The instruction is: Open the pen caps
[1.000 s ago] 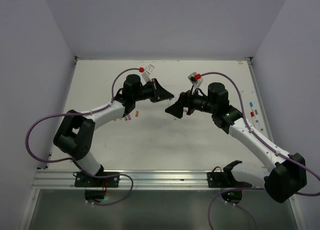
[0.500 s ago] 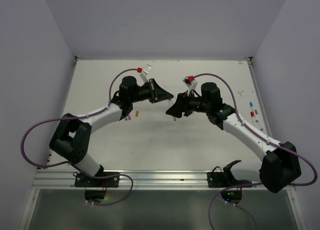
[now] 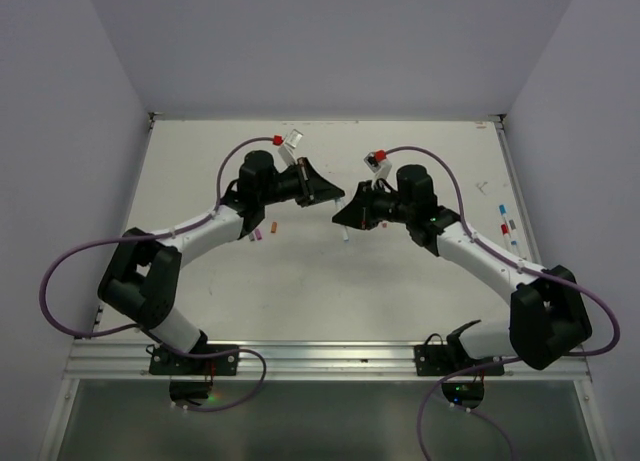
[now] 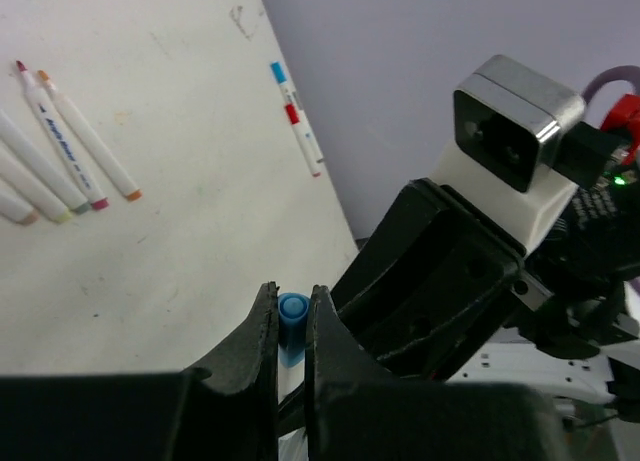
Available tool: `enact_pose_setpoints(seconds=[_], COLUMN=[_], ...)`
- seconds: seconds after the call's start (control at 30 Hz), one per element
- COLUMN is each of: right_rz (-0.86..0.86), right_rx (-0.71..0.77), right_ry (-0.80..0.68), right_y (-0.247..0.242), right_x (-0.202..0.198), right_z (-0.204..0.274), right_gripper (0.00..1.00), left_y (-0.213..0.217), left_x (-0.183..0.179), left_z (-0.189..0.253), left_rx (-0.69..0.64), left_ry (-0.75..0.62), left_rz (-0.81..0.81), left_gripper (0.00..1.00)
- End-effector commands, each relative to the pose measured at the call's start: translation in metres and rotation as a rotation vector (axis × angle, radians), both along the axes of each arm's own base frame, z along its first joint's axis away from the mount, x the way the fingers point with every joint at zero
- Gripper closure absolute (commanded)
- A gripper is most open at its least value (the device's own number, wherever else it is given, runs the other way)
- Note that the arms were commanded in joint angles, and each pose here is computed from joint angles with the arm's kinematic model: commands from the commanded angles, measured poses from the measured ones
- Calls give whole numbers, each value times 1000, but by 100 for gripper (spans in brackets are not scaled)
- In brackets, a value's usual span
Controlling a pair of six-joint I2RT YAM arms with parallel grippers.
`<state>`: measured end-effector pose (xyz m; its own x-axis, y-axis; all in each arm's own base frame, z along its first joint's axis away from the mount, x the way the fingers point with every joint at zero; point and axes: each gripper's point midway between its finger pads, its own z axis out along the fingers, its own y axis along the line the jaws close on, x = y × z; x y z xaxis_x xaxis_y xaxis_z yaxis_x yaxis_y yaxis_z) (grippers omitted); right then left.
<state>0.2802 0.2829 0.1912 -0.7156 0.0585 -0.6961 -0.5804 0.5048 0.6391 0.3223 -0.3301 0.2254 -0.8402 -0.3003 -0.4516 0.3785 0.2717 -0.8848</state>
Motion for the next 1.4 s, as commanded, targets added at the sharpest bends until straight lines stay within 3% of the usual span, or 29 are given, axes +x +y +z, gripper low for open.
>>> enact_pose_setpoints(seconds=[0.0,0.07,0.17,0.23,0.53,0.67,0.87,1.1,1.37], right_rz=[-78,-161,-240,-243,-316,-423,-543,-575,-568], right_rx=[-95,-278,-503,-573,-671,-712,-803,-860,-911], right_ry=[-130,-160,-224,-229,-194,-101,-18,-6,29], right_y=[-7,-23,-38,-41,-58,-98,-153,-160,-158], right_x=[21,29,33,29,22,47,82,119,136], right_z=[15,-5,-16,-23,-43,-52,-77,-110,-138], right_gripper=[100,100,100,100,100,100,100,100,100], left_y=[7,16,23,30,50,64,84,98,122], left_x=[19,26,33,40,73,65,43,47,46], left_z=[-5,-23,-48,-56,-59,-98,-149,-177,-200], left_rx=[223,355,440,464,521,685,808,915,1030], left_ry=[-38,-34,11,26,36,86,142,150,158], left_rz=[118,205,257,296,442,409,377,395,425], left_gripper=[100,100,100,100,100,100,100,100,100])
